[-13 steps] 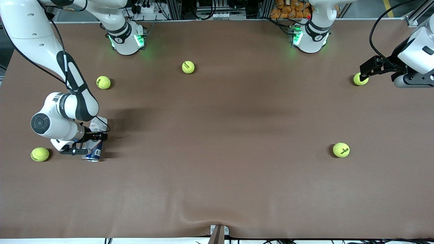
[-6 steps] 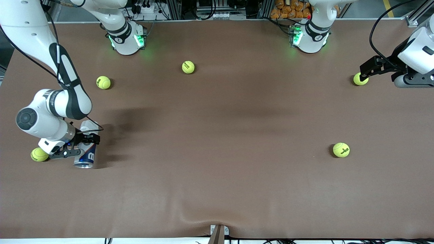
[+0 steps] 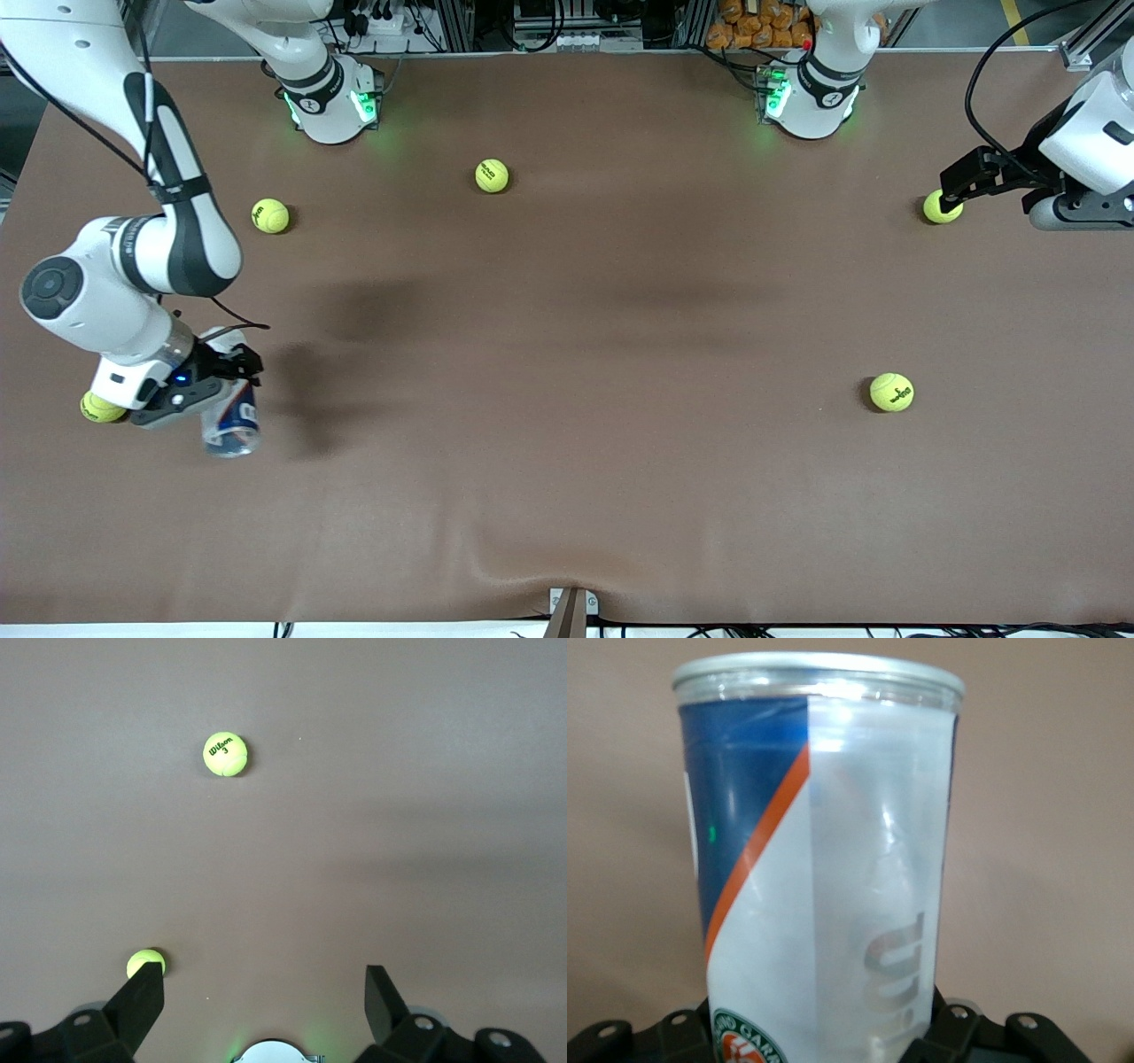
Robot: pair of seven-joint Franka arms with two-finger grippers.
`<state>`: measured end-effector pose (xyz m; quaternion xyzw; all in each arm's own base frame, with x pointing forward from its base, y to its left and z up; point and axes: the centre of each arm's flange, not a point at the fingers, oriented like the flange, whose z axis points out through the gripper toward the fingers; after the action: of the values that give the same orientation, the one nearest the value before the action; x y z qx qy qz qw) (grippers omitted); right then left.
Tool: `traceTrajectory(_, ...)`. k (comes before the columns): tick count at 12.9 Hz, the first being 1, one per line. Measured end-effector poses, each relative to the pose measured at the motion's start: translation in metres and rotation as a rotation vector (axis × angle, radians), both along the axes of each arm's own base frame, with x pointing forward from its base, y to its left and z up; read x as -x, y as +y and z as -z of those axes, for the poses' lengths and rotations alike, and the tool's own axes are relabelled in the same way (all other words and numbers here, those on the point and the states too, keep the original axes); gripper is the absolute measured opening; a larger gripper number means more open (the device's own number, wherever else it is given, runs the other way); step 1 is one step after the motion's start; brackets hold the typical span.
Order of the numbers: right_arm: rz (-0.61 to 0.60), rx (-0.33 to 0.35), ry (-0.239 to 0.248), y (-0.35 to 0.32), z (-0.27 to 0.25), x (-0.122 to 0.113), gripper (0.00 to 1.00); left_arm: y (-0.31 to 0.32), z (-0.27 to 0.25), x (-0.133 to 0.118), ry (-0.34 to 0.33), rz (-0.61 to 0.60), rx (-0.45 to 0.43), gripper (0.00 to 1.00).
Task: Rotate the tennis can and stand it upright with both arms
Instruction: 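Carry the can to the table center and lower it lying down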
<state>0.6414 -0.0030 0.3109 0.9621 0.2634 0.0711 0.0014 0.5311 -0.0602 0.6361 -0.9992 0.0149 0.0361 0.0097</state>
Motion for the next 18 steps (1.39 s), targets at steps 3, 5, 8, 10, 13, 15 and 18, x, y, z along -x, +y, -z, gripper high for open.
traceTrajectory(3, -0.181, -0.015, -0.018, 0.091, -0.007, 0.0, 0.77, 0.0, 0.001, -0.001, 0.003, 0.0, 0.0, 1.0)
traceTrajectory(5, -0.295, -0.019, -0.032, 0.162, -0.01, 0.007, 0.78, 0.0, 0.001, -0.001, 0.003, 0.0, 0.0, 1.0)
traceTrajectory(8, -0.447, -0.022, -0.054, 0.243, -0.013, 0.016, 0.82, 0.0, 0.001, -0.001, 0.003, -0.001, 0.0, 1.0)
traceTrajectory(10, -0.565, -0.017, -0.056, 0.284, -0.002, 0.022, 0.82, 0.001, 0.001, -0.001, 0.002, -0.001, 0.0, 1.0)
traceTrajectory(13, -0.748, 0.026, -0.108, 0.355, 0.02, 0.041, 0.84, 0.001, 0.001, -0.001, 0.002, -0.001, 0.001, 1.0)
traceTrajectory(15, -0.896, 0.083, -0.154, 0.411, 0.029, 0.066, 0.87, 0.001, 0.001, -0.001, 0.002, -0.001, 0.001, 1.0)
traceTrajectory(18, -1.038, 0.137, -0.17, 0.464, 0.042, 0.1, 0.89, 0.001, 0.001, -0.001, 0.002, -0.002, 0.001, 1.0)
